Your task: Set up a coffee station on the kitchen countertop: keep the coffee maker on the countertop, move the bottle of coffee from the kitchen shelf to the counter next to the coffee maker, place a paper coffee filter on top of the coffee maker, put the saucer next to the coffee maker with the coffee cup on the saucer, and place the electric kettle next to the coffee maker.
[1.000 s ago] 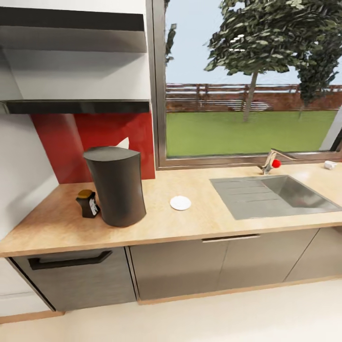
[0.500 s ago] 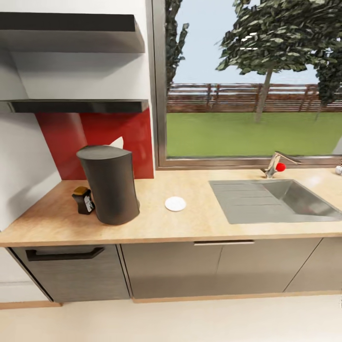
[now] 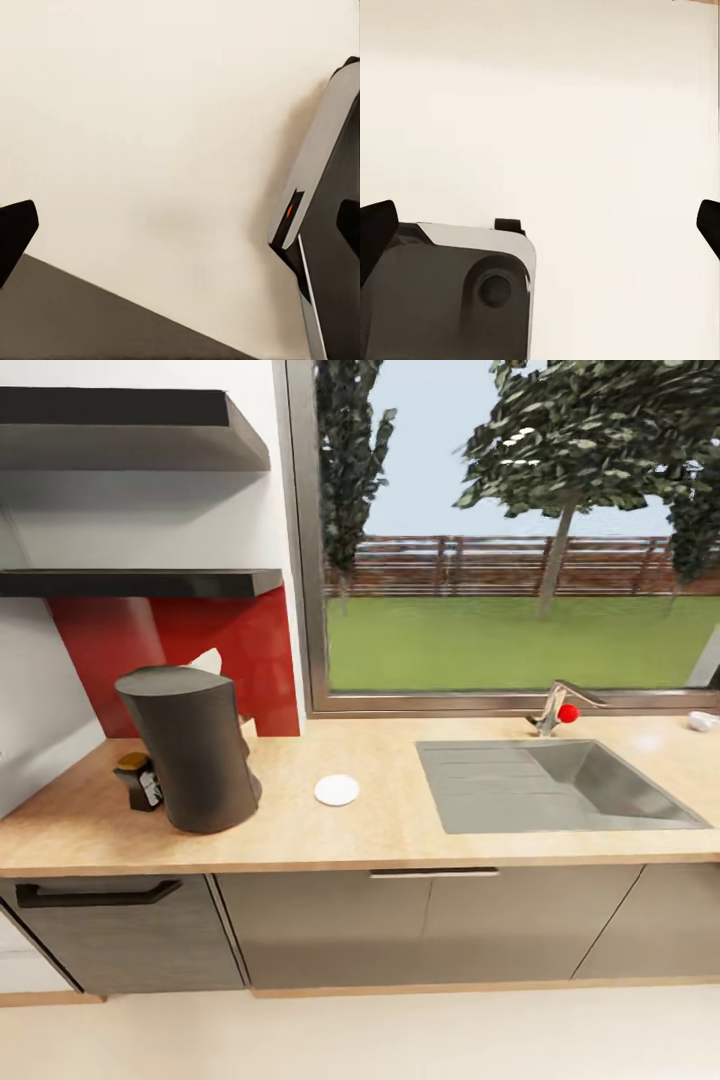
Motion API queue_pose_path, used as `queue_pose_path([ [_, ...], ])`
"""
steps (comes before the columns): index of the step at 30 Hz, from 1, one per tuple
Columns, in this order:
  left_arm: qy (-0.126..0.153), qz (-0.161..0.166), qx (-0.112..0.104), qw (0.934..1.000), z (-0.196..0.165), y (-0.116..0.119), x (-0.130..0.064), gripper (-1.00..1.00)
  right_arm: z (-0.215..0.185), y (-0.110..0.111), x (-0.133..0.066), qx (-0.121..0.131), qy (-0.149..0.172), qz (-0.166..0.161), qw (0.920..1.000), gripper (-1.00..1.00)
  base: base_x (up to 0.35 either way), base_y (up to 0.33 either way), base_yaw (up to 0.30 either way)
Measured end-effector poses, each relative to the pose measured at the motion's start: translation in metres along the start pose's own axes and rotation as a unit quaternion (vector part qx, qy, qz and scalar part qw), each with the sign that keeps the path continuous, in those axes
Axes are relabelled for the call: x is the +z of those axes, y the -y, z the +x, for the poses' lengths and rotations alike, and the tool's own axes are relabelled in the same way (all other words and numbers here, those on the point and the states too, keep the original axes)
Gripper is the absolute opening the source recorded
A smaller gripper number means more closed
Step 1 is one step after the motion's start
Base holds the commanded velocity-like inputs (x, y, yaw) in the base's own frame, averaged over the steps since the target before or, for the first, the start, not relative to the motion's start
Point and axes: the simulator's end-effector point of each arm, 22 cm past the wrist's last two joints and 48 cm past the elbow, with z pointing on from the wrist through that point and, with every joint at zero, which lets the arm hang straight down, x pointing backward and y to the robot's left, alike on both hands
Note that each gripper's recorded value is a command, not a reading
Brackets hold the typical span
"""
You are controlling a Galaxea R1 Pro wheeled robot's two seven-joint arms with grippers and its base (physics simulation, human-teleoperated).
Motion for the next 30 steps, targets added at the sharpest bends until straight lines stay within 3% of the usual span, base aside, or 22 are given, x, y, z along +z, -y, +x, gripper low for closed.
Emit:
queue_pose_path([
  [14,0.005,-0.001,-0.004,1.0000,-0.0024,-0.0009,0.0001,1.00,-0.0003,-0.0014,0.0000,0.001,0.000,0.000,1.0000,1.00,0.000,-0.312,0.261],
  [22,0.006,-0.001,-0.005,1.0000,-0.0031,-0.0021,0.0002,1.00,-0.0005,-0.0010,-0.0001,0.001,0.001,0.000,1.0000,1.00,0.039,-0.311,0.043],
  [30,0.006,-0.001,-0.005,1.0000,-0.0029,-0.0011,0.0000,1.00,-0.0002,-0.0013,-0.0003,0.001,0.000,0.000,1.0000,1.00,0.253,-0.230,0.001],
])
